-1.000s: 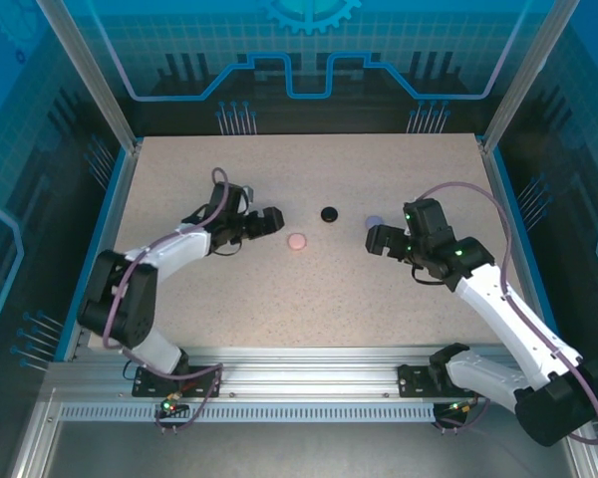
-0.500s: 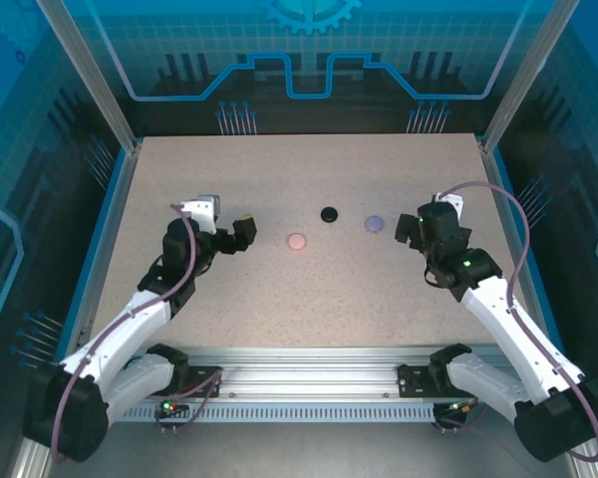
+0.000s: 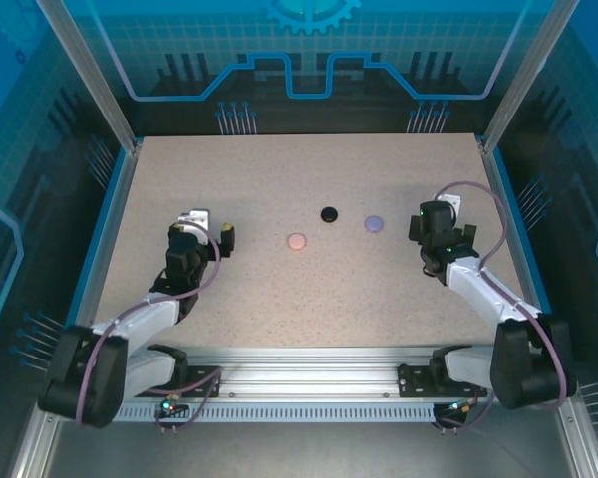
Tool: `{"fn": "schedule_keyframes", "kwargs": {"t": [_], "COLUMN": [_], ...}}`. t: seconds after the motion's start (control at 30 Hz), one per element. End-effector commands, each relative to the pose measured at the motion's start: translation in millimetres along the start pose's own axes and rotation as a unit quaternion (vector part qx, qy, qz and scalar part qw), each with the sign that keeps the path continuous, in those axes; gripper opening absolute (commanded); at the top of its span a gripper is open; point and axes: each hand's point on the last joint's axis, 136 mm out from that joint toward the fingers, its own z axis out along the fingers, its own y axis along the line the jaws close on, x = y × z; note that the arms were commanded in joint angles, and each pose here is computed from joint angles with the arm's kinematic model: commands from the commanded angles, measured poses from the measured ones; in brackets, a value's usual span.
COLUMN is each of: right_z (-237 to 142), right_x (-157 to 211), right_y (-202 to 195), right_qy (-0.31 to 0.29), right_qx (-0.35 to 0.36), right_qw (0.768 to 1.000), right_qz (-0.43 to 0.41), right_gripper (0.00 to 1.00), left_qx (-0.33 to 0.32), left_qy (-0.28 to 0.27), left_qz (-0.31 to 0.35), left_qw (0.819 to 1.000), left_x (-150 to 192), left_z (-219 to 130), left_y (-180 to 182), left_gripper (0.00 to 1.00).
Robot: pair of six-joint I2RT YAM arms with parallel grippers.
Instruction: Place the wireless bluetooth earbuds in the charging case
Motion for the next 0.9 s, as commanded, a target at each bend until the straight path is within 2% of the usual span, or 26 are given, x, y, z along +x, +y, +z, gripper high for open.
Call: {"fn": "schedule_keyframes", "kwargs": {"t": [0.0, 0.2, 0.27, 0.33, 0.4, 0.43, 0.47, 0.53, 0.87], "right_z": [7, 10, 8, 11, 15, 16, 22, 30, 28], "right_x": [-17, -13, -13, -4, 4, -2, 2, 0, 0], "right_y": [22, 45, 55, 66, 77, 79, 82, 78, 81], "right_qy": [-0.081, -0.141, -0.167, -0.176, -0.183, -0.185, -0.154, -0.132, -0.138], "right_qx": [-0.057, -0.122, -0.157, -0.181, -0.197, -0.196, -0.207, -0.231, -0.228], "right_qw": [0.995, 0.982, 0.973, 0.967, 0.962, 0.961, 0.964, 0.963, 0.963], "right_qz": [-0.01, -0.028, -0.027, -0.038, -0.055, -0.058, -0.062, -0.044, -0.05], "right_gripper": [1.0, 1.0, 1.0, 1.0, 1.0, 1.0, 1.0, 1.0, 1.0], "left_qx": [-0.015, -0.004, -0.006, 0.014, 0.027, 0.031, 0.034, 0.039, 0.041], "left_qy": [-0.05, -0.037, -0.023, -0.026, 0.004, 0.006, 0.016, 0.03, 0.032], "left_qz": [-0.007, -0.004, -0.023, -0.022, -0.021, -0.028, -0.035, -0.056, -0.059], "left_qw": [0.999, 0.999, 0.999, 0.999, 0.999, 0.999, 0.999, 0.997, 0.997], "left_x": [-12, 5, 9, 15, 20, 19, 19, 19, 20], "left_z": [11, 27, 32, 38, 43, 47, 49, 54, 54], "left_y": [8, 5, 12, 8, 5, 6, 8, 14, 15], "left_gripper": [0.99, 0.99, 0.99, 0.99, 0.99, 0.99, 0.99, 0.99, 0.99]}}
